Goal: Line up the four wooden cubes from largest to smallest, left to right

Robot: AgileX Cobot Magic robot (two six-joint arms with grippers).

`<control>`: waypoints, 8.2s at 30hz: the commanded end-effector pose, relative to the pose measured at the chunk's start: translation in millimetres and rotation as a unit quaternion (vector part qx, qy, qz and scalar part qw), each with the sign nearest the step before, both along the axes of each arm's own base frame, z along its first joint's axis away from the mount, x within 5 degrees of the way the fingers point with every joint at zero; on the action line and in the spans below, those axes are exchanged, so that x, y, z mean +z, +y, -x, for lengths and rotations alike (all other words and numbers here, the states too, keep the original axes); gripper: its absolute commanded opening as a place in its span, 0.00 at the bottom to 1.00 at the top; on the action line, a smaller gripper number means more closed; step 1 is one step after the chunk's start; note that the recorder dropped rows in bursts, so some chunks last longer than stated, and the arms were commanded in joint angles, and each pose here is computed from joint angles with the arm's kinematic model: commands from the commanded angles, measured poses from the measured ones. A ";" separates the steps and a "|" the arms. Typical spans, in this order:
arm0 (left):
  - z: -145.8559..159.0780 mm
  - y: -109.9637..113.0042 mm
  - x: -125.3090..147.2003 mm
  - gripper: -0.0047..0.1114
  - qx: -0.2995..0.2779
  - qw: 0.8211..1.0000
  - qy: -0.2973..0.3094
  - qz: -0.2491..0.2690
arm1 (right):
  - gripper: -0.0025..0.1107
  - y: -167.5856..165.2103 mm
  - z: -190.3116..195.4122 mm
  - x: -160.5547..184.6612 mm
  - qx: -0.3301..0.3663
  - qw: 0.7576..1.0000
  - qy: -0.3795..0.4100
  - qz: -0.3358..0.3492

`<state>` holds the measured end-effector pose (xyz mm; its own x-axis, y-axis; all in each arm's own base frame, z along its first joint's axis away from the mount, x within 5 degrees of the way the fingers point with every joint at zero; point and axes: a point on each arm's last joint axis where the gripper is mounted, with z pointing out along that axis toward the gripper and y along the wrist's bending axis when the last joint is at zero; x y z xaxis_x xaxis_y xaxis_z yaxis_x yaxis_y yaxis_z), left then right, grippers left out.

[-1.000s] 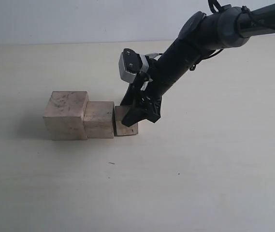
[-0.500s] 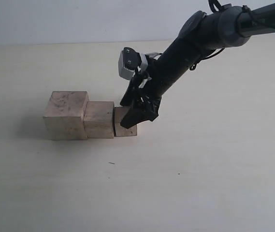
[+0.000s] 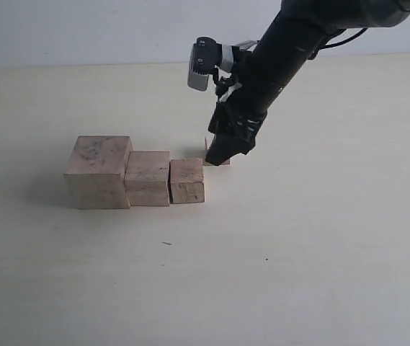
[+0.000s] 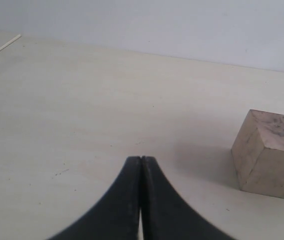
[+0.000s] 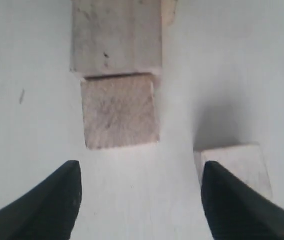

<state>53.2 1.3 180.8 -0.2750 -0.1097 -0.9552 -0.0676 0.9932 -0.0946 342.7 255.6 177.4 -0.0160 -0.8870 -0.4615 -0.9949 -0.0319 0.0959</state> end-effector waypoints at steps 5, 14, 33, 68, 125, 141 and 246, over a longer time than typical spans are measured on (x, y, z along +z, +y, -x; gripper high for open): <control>0.0 -0.5 0.1 0.04 -0.003 1.000 -0.007 0.002 | 0.59 -4.7 -2.5 -17.7 -0.073 0.995 0.040 0.052; 0.0 -0.5 0.1 0.04 -0.003 1.000 -0.007 0.002 | 0.51 -3.8 1.6 -38.2 -0.066 0.992 0.089 0.066; 0.0 -0.5 0.1 0.04 -0.003 1.000 -0.007 0.002 | 0.48 6.4 3.7 -57.9 -0.061 0.989 0.133 0.023; 0.0 -0.5 0.1 0.04 -0.003 1.000 -0.007 0.002 | 0.48 10.2 3.1 -54.6 -0.055 0.990 0.128 -0.004; 0.0 -0.5 0.1 0.04 -0.003 1.000 -0.007 0.002 | 0.59 31.5 -19.7 -35.0 -0.535 0.844 0.031 0.027; 0.0 -0.5 0.1 0.04 -0.003 1.000 -0.007 0.002 | 0.55 30.5 -17.1 -38.6 -0.545 0.836 0.048 0.042; 0.0 -0.5 0.1 0.04 -0.003 1.000 -0.007 0.002 | 0.46 0.7 -3.4 -65.4 0.004 0.995 0.082 0.060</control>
<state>53.2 1.3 180.8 -0.2750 -0.1097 -0.9552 -0.0676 0.9932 -0.0946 346.9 254.8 110.2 -0.0701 -0.9384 -0.3383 -0.9676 -0.0186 0.2520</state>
